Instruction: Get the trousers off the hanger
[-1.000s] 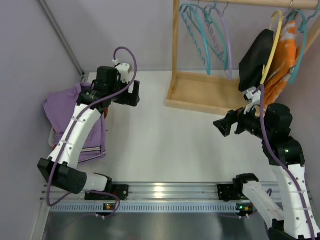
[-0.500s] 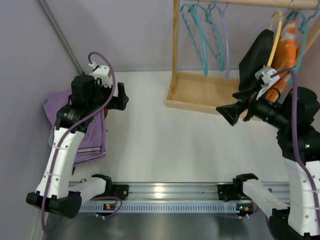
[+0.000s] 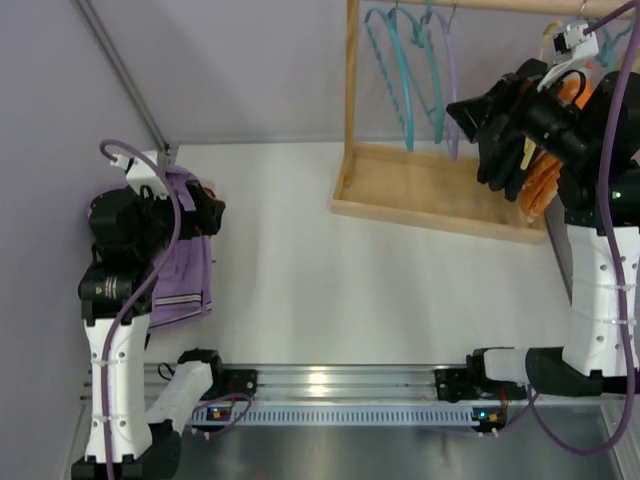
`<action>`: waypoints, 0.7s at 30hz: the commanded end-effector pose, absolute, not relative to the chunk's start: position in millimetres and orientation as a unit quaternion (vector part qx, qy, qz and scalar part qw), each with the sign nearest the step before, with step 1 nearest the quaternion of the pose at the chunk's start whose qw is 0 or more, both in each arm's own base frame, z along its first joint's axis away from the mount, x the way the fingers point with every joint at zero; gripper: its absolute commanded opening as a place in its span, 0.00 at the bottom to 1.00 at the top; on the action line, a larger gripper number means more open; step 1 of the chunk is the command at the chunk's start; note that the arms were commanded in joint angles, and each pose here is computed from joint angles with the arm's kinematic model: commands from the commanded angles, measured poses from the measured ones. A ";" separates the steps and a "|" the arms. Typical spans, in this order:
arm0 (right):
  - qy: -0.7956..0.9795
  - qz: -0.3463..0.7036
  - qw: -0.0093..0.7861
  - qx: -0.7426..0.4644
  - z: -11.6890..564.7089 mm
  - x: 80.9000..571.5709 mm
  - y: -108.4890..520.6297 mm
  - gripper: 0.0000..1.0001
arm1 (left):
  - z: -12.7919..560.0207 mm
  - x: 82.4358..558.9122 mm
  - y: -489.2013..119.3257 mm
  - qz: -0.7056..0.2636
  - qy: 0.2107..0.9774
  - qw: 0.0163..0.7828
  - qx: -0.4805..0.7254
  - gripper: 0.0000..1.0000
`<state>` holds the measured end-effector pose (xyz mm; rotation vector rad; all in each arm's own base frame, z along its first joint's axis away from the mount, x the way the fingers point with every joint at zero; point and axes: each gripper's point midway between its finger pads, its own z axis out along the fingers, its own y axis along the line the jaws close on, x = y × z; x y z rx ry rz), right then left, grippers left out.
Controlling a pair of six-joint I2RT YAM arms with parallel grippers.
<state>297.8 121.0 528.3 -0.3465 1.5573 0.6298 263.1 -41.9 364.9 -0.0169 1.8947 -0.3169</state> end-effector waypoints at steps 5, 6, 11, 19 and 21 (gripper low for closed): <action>0.658 0.211 0.720 -0.058 576.4 333.4 62.1 0.99 | 385.6 248.3 -41.9 -0.156 0.774 0.614 -0.017 0.98; 0.657 0.204 0.724 -0.053 578.6 333.8 57.1 0.99 | 387.0 246.3 -40.6 -0.158 0.771 0.617 -0.021 0.98; 0.653 0.168 0.739 -0.014 583.2 330.9 23.4 0.99 | 392.7 240.7 -35.2 -0.159 0.758 0.632 -0.032 0.98; 0.681 0.129 0.718 0.071 559.8 339.8 -32.2 0.87 | 412.3 243.4 -31.7 -0.149 0.746 0.648 -0.030 0.98; 0.691 0.127 0.707 0.085 550.6 347.3 -42.0 0.85 | 417.0 247.0 -31.5 -0.151 0.745 0.649 -0.030 0.98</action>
